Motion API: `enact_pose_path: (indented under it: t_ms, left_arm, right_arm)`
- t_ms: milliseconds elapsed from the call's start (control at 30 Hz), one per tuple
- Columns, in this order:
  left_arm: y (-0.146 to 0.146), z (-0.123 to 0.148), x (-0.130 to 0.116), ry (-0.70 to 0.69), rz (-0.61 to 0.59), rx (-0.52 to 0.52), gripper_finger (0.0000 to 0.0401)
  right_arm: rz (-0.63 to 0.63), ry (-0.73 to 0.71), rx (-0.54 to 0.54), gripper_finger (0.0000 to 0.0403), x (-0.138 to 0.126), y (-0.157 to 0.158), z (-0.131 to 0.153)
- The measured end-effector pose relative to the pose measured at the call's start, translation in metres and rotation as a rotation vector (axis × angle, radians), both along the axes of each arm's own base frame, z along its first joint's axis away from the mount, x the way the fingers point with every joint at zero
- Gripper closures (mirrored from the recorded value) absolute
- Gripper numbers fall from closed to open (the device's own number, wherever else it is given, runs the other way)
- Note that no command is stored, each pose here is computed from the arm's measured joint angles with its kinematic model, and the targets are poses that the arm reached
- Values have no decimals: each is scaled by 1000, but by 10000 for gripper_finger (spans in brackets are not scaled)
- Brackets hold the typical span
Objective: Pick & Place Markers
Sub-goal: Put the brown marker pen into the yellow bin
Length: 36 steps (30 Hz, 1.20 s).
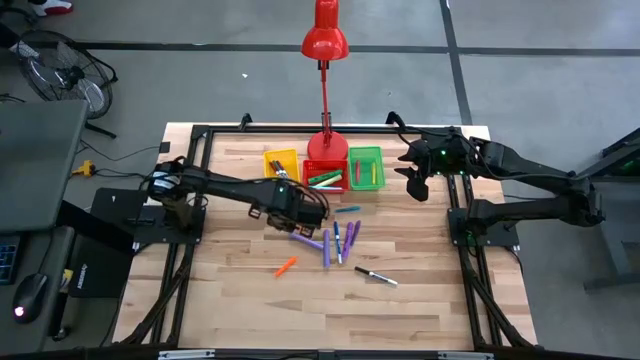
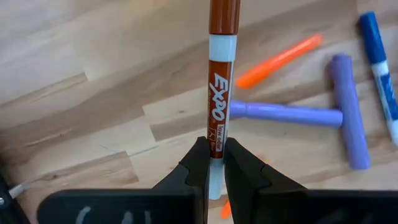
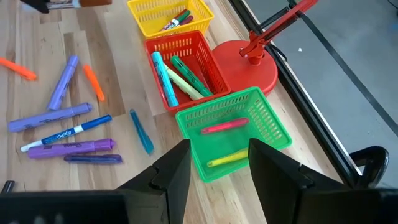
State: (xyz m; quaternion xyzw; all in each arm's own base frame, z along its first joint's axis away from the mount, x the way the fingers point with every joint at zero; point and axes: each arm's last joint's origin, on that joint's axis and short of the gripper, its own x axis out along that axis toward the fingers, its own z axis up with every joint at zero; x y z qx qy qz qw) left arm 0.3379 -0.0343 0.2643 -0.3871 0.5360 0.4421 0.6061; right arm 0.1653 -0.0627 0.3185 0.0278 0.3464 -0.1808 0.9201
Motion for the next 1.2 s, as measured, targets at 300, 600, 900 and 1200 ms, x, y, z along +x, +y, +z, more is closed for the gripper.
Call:
enact_pose_path:
  t_ms: [300, 600, 900, 1200]
  left_arm:
    - [29, 27, -19, -21, 75, 55, 375]
    - [63, 51, -42, -53, 147, 133, 375]
    - [111, 49, -37, -146, 225, 154, 375]
    - [148, 40, -42, -138, 391, 132, 375]
  right_arm:
    - [11, 5, -11, 254, 0, 0, 0]
    - [16, 9, -20, 254, 0, 0, 0]
    - [20, 10, -23, 254, 0, 0, 0]
    - [20, 10, -23, 253, 0, 0, 0]
